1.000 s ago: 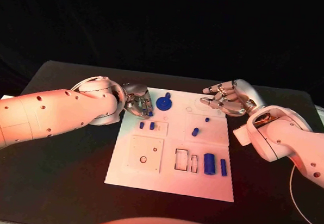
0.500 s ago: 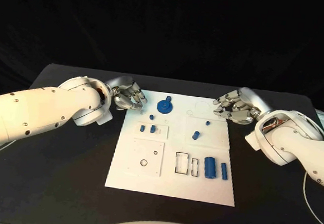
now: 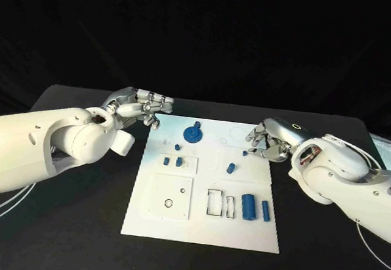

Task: Assemble the parts on the task board

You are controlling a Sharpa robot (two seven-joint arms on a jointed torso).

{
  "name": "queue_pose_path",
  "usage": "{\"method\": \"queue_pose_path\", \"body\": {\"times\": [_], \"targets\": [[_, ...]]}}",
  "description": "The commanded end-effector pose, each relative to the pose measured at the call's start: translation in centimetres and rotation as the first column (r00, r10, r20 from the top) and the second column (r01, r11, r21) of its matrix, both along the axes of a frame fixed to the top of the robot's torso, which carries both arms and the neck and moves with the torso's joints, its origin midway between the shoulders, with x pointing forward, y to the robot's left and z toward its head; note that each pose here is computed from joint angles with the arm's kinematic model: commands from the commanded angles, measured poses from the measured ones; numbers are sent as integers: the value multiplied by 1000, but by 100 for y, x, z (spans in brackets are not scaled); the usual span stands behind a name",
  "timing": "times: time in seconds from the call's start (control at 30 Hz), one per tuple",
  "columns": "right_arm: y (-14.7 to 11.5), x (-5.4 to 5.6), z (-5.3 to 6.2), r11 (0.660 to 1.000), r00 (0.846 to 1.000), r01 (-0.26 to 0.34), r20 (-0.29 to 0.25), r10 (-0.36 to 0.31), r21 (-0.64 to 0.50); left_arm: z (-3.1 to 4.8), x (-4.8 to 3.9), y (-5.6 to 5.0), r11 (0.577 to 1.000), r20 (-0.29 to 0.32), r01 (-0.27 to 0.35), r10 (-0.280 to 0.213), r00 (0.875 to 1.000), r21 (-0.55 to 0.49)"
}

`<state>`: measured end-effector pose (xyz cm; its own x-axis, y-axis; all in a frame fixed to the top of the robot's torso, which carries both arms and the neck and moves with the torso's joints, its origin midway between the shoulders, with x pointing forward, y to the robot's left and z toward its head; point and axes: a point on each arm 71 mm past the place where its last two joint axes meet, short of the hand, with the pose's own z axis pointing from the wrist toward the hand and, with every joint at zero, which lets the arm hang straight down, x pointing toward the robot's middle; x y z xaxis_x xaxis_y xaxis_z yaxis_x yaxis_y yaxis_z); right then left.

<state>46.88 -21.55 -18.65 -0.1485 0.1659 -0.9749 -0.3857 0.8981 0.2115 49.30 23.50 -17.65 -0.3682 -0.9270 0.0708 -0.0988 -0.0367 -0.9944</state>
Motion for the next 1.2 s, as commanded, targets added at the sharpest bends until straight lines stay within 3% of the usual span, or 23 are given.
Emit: {"method": "queue_pose_path", "body": {"times": [0.03,0.5,1.2], "targets": [[34,-2,-43,988,1000,10,15,-8,-156,31,-2,30,977,-42,-80,73,996,-196],[157,-5,-144,972,1000,-11,-14,8,-233,11,-24,38,975,-53,-90,81,995,-204],[243,31,-282,967,998,-43,-64,27,-251,3,-35,17,977,-56,-90,80,995,-194]]}}
